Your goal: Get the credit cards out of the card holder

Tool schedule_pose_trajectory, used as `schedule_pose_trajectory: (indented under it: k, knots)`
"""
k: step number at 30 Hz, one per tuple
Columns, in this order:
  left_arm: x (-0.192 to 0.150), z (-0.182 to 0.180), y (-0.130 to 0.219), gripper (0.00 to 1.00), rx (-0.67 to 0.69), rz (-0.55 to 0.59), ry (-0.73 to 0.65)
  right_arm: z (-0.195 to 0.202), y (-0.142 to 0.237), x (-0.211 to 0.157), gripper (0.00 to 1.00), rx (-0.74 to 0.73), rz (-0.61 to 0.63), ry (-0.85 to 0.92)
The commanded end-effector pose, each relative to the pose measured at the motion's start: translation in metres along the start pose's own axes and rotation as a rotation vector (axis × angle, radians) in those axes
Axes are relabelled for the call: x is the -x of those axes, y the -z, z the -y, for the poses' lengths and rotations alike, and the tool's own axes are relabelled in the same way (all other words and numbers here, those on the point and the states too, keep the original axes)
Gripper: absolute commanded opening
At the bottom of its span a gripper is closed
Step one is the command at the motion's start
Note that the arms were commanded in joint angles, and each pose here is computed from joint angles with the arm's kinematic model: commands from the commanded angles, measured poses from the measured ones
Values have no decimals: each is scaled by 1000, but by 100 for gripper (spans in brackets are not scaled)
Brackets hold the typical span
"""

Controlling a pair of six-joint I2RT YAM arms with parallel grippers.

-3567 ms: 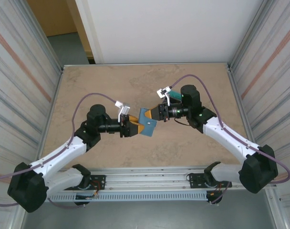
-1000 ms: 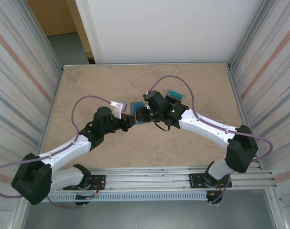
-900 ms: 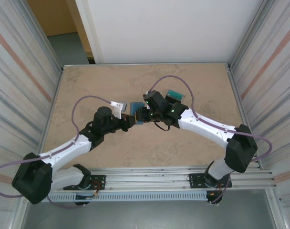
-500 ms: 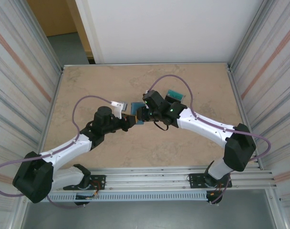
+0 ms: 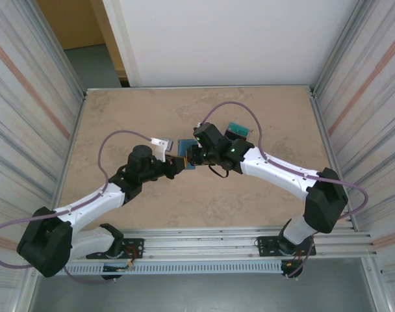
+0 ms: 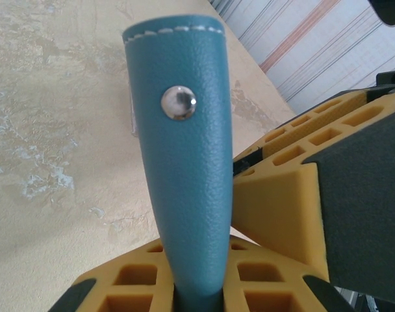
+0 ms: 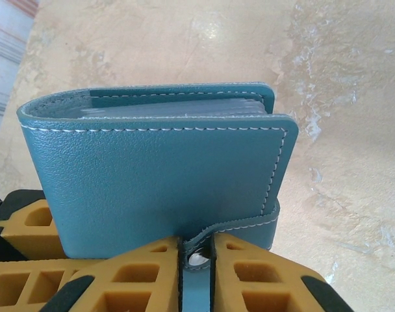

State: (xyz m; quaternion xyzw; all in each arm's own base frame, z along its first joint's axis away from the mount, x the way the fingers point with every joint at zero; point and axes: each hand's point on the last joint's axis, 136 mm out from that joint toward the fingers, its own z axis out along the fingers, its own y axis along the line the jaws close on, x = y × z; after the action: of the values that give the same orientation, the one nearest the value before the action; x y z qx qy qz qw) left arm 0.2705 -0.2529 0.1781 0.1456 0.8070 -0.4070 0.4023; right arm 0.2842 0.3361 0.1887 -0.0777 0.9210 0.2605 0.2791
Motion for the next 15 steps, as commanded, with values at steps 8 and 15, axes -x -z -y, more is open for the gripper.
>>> schedule_pose_trajectory:
  k: [8,15]
  knots:
    - [21,27,9,0,-93,74,-56,1,2,11,12,-5,51,-8]
    - [19,24,9,0,-80,72,-49,-2,7,11,9,21,59,-7]
